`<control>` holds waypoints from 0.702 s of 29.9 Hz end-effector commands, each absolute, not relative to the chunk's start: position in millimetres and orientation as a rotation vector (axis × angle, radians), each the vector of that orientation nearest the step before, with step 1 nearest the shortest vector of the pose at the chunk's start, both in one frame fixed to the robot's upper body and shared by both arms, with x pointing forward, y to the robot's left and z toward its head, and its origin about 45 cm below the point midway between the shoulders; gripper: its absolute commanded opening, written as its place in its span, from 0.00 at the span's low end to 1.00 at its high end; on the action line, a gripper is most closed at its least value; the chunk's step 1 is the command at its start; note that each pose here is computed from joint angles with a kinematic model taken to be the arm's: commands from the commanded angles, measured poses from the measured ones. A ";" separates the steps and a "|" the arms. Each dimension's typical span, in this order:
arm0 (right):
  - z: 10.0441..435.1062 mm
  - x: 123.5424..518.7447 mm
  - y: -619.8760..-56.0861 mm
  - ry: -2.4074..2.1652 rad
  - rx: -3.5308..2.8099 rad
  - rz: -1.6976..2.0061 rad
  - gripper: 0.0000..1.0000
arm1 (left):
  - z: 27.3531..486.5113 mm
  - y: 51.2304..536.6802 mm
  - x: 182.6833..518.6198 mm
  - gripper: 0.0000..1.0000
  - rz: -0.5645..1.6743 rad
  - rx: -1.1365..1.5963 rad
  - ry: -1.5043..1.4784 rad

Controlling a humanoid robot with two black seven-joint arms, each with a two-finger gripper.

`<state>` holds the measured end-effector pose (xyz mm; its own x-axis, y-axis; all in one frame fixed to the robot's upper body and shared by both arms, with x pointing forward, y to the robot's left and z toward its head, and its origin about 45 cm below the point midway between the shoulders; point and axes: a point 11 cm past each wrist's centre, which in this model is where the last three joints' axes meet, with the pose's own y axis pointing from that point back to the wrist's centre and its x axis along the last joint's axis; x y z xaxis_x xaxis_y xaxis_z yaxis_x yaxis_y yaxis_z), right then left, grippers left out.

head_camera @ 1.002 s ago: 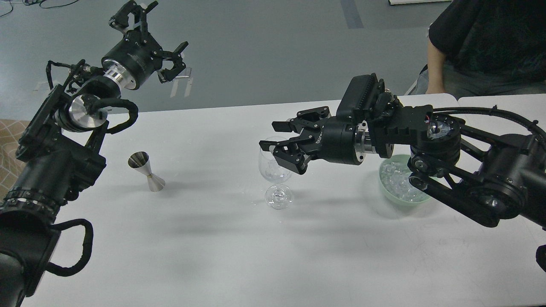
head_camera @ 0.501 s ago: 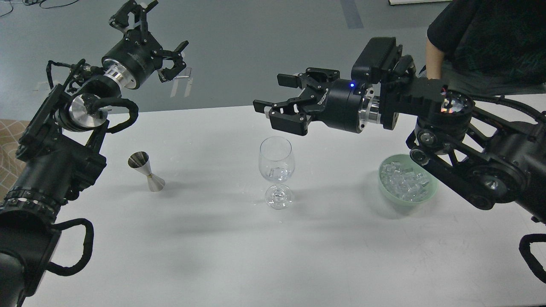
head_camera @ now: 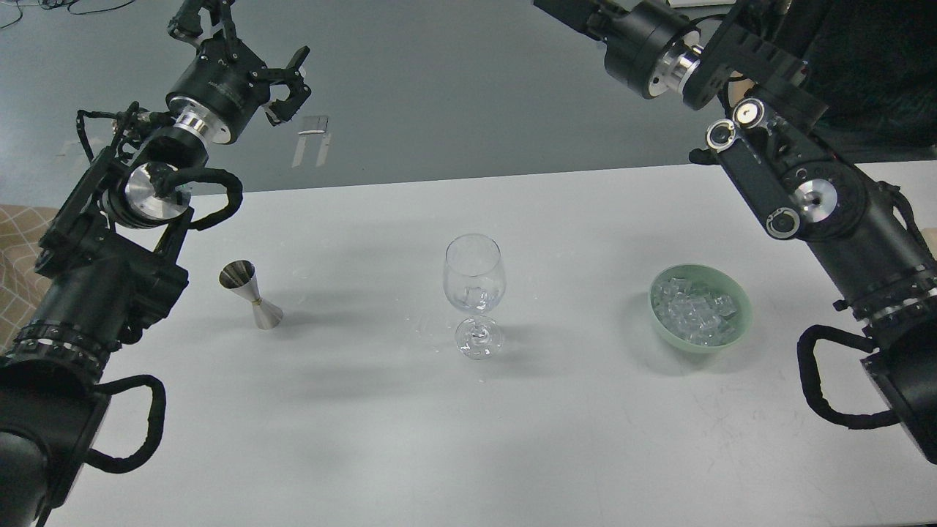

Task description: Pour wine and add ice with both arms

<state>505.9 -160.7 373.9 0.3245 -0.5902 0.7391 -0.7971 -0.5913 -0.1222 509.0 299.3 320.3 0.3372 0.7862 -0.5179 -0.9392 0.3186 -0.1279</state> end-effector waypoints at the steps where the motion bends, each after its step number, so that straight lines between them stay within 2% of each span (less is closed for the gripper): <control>1: 388.1 522.7 -174.4 -1.415 2.439 0.944 1.00 | 320.5 305.4 509.3 0.98 1.187 -0.432 0.394; 5: 393.6 541.9 -196.7 -1.670 2.572 0.615 1.00 | 309.4 313.4 508.9 0.98 1.211 -0.406 0.401; 12: 389.7 549.4 -220.7 -1.942 2.635 0.322 1.00 | 307.9 306.2 509.5 0.98 1.203 -0.416 0.398; 21: 382.8 549.8 -220.0 -2.196 2.809 -0.175 1.00 | 320.1 299.3 509.0 0.98 1.180 -0.552 0.324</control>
